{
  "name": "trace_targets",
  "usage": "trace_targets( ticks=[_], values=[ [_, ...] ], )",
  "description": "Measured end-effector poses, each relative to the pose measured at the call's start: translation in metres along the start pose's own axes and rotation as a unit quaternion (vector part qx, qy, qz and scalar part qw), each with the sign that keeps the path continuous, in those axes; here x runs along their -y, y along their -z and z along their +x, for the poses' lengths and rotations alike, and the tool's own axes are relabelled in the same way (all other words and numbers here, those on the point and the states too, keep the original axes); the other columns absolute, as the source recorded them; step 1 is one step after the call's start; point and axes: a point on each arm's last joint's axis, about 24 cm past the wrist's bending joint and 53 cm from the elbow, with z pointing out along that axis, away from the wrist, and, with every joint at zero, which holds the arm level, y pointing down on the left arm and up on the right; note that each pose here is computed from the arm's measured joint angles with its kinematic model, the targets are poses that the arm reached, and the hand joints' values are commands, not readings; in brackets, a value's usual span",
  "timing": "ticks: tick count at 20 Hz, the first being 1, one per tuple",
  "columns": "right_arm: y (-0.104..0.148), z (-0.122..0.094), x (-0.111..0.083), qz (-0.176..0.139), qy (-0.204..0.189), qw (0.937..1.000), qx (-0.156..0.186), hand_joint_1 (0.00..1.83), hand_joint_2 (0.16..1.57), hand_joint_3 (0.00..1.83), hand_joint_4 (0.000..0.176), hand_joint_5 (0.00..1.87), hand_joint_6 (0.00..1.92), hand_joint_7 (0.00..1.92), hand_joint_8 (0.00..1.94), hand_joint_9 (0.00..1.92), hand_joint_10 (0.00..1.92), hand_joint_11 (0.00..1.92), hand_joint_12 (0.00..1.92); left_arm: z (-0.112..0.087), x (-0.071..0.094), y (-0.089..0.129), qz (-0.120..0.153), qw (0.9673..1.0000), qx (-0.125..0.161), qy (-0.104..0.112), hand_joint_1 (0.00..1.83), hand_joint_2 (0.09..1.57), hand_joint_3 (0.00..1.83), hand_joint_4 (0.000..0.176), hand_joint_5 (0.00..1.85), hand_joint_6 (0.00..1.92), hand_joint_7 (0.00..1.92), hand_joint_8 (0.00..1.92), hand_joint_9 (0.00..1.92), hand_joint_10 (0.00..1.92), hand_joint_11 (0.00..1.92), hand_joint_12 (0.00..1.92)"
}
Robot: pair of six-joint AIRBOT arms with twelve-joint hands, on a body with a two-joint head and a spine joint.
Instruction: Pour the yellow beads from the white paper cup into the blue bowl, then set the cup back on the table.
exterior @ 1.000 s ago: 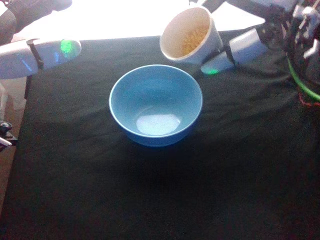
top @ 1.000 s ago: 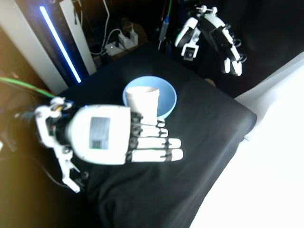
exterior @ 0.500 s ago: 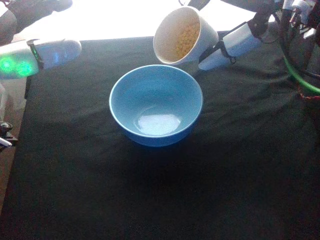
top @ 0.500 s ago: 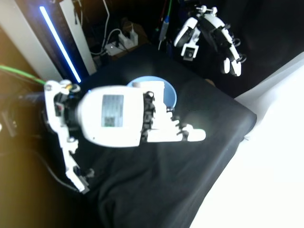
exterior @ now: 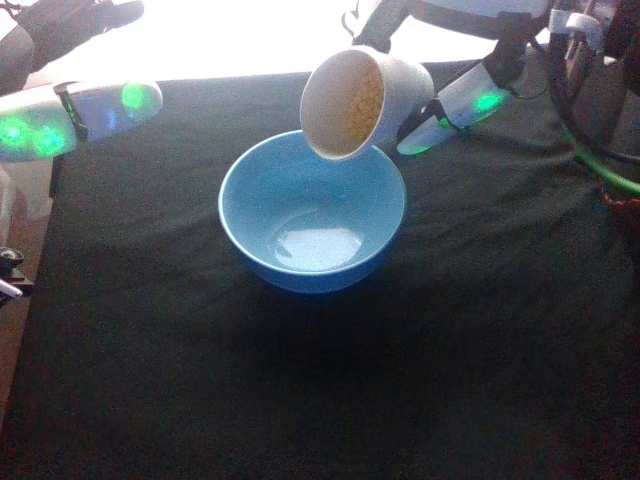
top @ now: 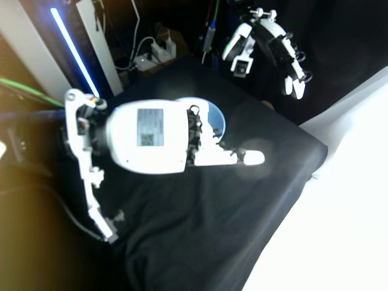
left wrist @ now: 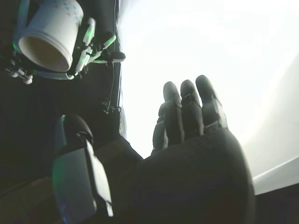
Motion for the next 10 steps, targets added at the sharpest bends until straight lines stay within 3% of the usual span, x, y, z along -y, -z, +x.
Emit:
trace_targets(
  ticks=[3, 4, 6, 7, 8, 10],
  values=[
    [-0.006, -0.013, -0.016, -0.01, 0.023, 0.9997, 0.005, 1.27, 0.99, 0.0, 0.0, 1.48, 0.12, 1.21, 0.55, 0.85, 0.02, 0.0, 0.27, 0.0, 0.0, 0.0, 0.0, 1.0, 0.0, 0.0, 0.56, 0.9, 0.0, 0.039, 0.14, 0.0, 0.4, 0.0, 0.29, 0.0, 0.0, 0.56],
    [-0.007, -0.014, -0.019, -0.015, 0.029, 0.9995, 0.005, 1.27, 0.99, 0.0, 0.002, 1.48, 0.11, 1.21, 0.55, 0.84, 0.01, 0.0, 0.17, 0.0, 0.0, 0.0, 0.0, 1.0, 0.0, 0.0, 0.56, 0.89, 0.0, 0.043, 0.14, 0.0, 0.41, 0.0, 0.29, 0.0, 0.0, 0.56],
    [-0.007, -0.009, -0.019, -0.013, 0.045, 0.9989, -0.005, 1.26, 1.01, 0.0, 0.0, 1.47, 0.06, 1.1, 0.81, 0.82, 0.01, 0.0, 0.15, 0.0, 0.0, 0.0, 0.0, 1.0, 0.0, 0.0, 0.57, 0.9, 0.0, 0.036, 0.14, 0.0, 0.4, 0.0, 0.28, 0.0, 0.0, 0.54],
    [-0.008, -0.008, -0.02, -0.011, 0.055, 0.9984, -0.01, 1.26, 1.01, 0.0, 0.0, 1.47, 0.05, 1.12, 0.8, 0.78, 0.0, 0.0, 0.07, 0.0, 0.0, 0.0, 0.0, 1.0, 0.0, 0.0, 0.57, 0.9, 0.0, 0.033, 0.14, 0.0, 0.41, 0.0, 0.28, 0.0, 0.0, 0.54],
    [-0.008, -0.009, -0.022, -0.01, 0.062, 0.9979, -0.01, 1.26, 1.01, 0.0, 0.008, 1.47, 0.05, 1.13, 0.77, 0.8, 0.01, 0.01, 0.06, 0.0, 0.0, 0.0, 0.0, 1.0, 0.0, 0.0, 0.57, 0.89, 0.0, 0.036, 0.14, 0.0, 0.41, 0.0, 0.28, 0.0, 0.0, 0.54],
    [-0.01, -0.019, -0.03, -0.014, 0.084, 0.9964, -0.007, 1.27, 1.0, 0.0, 0.007, 1.48, 0.06, 1.17, 0.66, 0.77, 0.01, 0.01, 0.06, 0.0, 0.0, 0.0, 0.0, 1.0, 0.0, 0.0, 0.58, 0.9, 0.0, 0.036, 0.15, 0.0, 0.41, 0.0, 0.28, 0.0, 0.0, 0.54]
  ],
)
